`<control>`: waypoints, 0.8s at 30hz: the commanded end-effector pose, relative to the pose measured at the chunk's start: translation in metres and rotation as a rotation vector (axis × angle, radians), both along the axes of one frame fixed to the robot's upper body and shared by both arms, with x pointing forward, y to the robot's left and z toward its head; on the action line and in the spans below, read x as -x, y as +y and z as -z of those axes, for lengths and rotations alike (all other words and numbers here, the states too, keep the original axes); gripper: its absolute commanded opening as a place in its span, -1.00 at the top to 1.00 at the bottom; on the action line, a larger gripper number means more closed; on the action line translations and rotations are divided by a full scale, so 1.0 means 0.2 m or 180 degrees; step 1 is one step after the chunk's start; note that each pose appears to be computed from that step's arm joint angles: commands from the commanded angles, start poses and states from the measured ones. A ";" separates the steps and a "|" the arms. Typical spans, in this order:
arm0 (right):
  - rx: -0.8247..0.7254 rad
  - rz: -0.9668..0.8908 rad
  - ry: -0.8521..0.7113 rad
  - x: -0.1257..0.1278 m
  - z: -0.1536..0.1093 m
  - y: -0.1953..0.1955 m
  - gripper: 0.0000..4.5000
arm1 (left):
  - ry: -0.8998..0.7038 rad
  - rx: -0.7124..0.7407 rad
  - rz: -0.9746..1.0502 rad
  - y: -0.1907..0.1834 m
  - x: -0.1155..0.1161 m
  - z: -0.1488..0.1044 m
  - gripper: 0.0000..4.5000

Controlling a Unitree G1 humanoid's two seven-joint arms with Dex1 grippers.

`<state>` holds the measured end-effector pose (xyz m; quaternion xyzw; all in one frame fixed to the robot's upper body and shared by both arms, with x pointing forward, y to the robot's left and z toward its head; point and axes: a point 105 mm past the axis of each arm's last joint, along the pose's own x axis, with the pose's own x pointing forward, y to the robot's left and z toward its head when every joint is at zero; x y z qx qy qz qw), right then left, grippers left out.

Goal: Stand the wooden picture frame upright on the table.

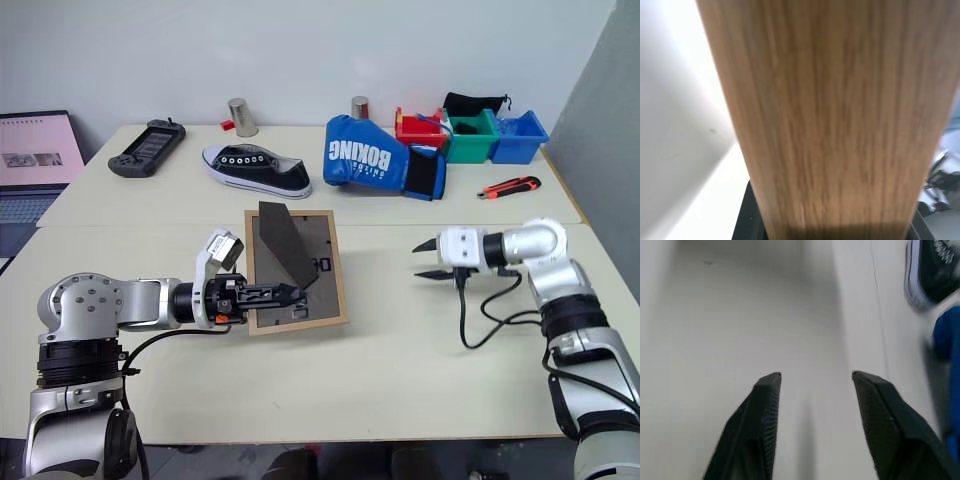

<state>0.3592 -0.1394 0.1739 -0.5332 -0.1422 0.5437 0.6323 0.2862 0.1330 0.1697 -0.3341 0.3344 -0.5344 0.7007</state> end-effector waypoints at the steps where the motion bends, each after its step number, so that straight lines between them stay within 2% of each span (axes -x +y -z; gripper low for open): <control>1: -0.0242 -0.0499 -0.1142 0.05 -0.15 0.11 -0.48 | -0.0049 0.0302 0.0190 -0.04 0.02 -0.11 0.42; 6: -0.0467 -0.0861 -0.1658 0.09 -0.23 0.22 -0.99 | 0.0092 0.0283 0.0326 -0.07 0.07 -0.08 0.42; 16: -0.0493 -0.1387 -0.2198 0.16 -0.26 0.36 -1.00 | 0.0164 0.0314 0.0355 -0.11 0.09 -0.10 0.42; 24: -0.0622 -0.1815 -0.2415 0.24 -0.23 0.46 -1.00 | 0.0217 0.0334 0.0281 -0.12 0.09 -0.10 0.42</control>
